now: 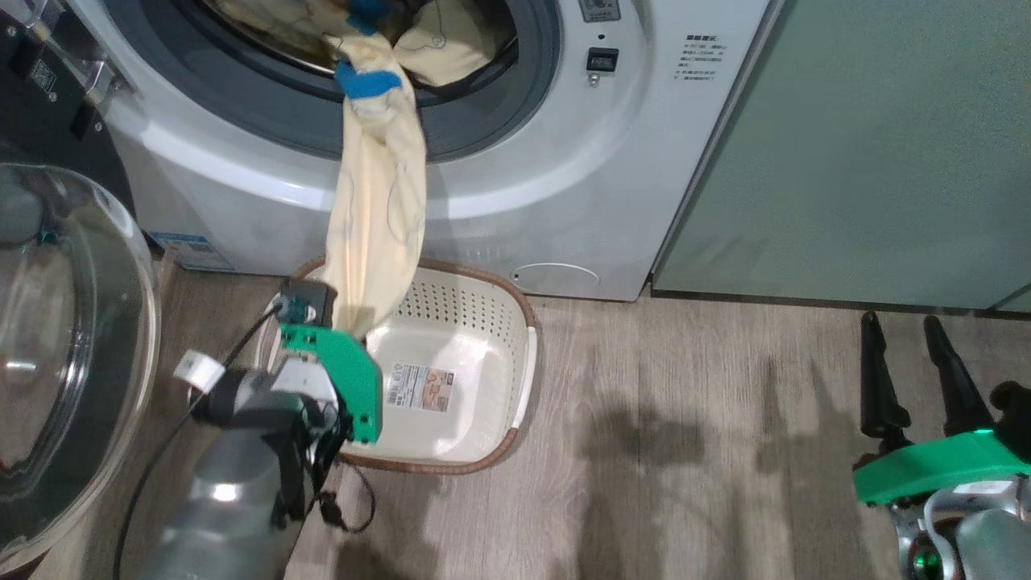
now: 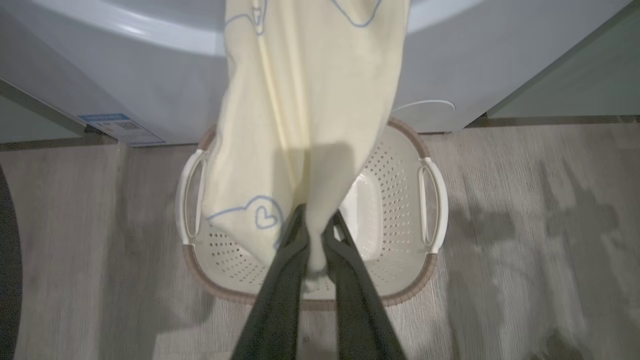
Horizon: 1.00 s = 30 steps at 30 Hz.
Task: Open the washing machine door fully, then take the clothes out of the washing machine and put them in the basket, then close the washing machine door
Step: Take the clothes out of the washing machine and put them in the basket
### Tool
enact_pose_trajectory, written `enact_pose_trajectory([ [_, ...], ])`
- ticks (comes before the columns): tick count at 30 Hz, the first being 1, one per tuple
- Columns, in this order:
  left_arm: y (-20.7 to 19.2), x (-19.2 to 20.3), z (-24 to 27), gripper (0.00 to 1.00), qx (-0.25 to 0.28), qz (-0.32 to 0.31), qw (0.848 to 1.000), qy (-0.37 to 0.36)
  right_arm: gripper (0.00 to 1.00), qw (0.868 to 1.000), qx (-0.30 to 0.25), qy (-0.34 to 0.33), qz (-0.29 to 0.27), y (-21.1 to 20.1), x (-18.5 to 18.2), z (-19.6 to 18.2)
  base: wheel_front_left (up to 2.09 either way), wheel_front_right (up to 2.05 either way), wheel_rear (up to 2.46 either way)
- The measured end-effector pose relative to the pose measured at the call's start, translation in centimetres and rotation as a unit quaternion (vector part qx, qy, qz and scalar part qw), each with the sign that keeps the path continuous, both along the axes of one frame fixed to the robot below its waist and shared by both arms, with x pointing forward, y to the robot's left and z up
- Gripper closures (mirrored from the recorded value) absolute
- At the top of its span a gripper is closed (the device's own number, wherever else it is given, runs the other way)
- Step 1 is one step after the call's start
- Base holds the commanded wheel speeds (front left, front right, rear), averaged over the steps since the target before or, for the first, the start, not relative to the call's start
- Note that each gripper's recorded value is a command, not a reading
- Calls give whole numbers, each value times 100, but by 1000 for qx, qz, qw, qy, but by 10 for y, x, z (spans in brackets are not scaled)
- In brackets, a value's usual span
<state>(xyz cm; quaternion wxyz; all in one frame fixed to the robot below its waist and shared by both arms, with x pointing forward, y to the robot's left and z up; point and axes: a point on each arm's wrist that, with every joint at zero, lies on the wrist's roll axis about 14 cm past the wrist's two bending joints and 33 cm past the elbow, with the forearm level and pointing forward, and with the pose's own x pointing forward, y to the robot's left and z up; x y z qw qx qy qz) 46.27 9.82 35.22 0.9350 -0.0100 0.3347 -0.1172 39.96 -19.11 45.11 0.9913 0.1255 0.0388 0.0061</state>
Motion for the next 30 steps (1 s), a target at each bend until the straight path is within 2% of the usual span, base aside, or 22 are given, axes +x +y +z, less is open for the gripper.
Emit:
enact_pose_trajectory([
  [14,-2,-54,-62,100,7,2,993,121,0,1000,-9,8,-8,-10,-4,-4,0,0,0],
  [30,-7,-64,-104,100,21,-9,978,205,0,999,-17,28,-19,-19,6,-20,0,0,0],
])
